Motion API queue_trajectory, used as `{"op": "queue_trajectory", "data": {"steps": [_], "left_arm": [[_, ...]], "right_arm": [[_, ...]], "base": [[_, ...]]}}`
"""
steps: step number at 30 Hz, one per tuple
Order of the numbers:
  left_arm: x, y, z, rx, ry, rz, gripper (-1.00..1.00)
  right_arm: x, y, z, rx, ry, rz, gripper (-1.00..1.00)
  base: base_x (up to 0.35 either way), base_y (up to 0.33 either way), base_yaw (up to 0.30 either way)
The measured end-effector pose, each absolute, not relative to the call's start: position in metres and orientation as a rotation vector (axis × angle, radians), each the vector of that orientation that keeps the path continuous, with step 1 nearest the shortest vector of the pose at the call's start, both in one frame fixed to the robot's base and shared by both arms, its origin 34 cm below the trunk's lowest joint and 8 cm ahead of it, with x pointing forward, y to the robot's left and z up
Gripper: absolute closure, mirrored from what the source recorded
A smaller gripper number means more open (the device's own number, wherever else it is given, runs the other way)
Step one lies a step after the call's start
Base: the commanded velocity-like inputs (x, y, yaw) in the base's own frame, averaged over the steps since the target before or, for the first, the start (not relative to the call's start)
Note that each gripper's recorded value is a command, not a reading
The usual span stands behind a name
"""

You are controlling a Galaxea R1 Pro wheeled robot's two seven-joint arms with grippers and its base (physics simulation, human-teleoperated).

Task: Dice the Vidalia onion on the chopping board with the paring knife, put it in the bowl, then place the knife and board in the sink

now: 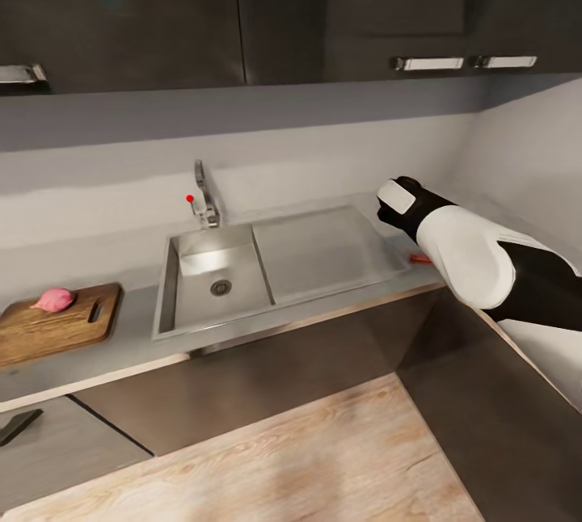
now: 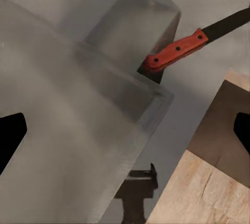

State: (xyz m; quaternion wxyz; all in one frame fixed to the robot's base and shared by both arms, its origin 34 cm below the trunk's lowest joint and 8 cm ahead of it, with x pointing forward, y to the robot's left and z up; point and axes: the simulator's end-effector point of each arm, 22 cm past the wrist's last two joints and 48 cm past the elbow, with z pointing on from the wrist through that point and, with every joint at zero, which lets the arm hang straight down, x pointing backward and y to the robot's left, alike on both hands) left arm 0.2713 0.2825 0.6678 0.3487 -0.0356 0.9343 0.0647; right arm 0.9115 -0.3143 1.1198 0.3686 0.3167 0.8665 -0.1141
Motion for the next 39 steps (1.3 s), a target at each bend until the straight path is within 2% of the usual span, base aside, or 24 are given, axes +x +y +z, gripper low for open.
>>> {"op": "queue_trajectory", "data": {"steps": [14, 23, 39], "left_arm": [[0.271, 0.279, 0.667, -0.095, 2.425, 0.162, -1.00], [0.271, 0.277, 0.667, -0.098, 2.426, 0.159, -1.00], [0.270, 0.275, 0.667, -0.098, 2.427, 0.157, -1.00]], "right_arm": [[0.911, -0.315, 1.119, 0.813, 2.227, -0.298, -1.00], [0.907, -0.318, 1.110, 0.819, 2.237, -0.307, -1.00], [0.894, -0.329, 1.094, 0.849, 2.257, -0.370, -1.00]], "base": [[0.254, -0.168, 0.000], [0.035, -0.046, 0.000], [0.067, -0.139, 0.000]]}}
